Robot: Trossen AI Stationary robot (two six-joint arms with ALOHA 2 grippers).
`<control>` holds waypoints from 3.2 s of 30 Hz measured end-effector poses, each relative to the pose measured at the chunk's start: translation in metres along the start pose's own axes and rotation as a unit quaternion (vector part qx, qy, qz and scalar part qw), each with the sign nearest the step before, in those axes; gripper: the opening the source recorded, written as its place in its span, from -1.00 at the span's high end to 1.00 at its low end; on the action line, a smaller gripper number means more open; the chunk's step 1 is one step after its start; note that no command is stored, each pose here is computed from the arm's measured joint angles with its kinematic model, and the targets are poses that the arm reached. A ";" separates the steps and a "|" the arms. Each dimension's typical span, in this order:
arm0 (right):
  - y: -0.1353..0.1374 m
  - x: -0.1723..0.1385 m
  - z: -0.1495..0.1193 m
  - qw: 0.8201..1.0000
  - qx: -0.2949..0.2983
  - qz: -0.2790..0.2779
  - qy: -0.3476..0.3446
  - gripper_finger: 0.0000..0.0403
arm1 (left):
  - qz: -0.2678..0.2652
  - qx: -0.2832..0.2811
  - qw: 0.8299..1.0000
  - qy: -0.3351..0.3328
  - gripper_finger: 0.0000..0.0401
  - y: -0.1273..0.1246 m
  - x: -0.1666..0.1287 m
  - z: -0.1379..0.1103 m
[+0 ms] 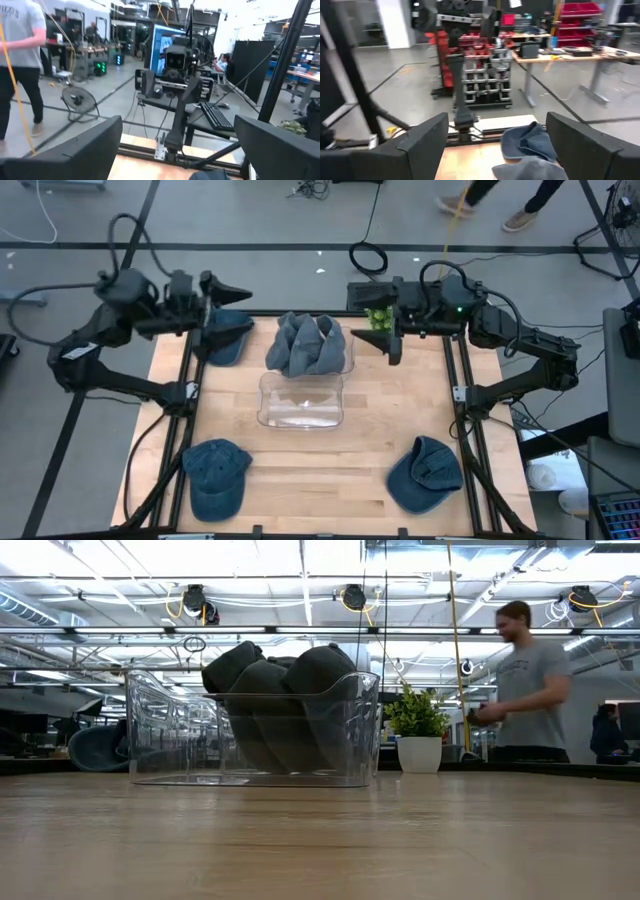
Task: Pick & Place hat
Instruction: Put the bottom right blue cap into the bottom transparent bin
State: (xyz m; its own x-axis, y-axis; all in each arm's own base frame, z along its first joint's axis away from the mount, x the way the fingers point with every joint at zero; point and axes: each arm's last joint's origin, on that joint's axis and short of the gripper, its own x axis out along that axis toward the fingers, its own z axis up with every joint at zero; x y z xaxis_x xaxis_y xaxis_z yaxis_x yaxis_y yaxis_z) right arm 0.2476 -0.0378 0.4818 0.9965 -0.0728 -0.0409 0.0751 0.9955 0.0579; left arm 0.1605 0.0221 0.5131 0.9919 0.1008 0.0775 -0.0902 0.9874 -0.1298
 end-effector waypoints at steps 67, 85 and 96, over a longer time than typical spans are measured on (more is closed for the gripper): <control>0.232 -0.065 -0.148 0.803 0.049 0.116 0.583 -0.59 | -0.035 -0.125 0.974 0.183 -0.96 -0.033 0.003 -0.039; 0.300 -0.094 -0.216 0.742 -0.058 0.104 0.660 -0.39 | -0.017 -0.116 0.975 0.191 -0.96 -0.032 0.002 -0.041; 0.323 -0.098 -0.254 0.754 -0.152 0.081 0.634 -0.58 | -0.016 -0.115 0.974 0.193 -0.96 -0.032 0.002 -0.042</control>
State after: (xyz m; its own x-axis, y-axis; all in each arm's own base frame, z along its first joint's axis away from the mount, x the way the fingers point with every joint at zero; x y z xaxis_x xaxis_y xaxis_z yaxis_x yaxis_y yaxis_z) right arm 0.1646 0.3062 0.2512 0.1411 -0.0233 -0.9897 -0.2480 0.9670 -0.0581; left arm 0.1692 -0.0140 0.4763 0.9578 -0.0270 -0.2862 -0.0797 0.9316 -0.3546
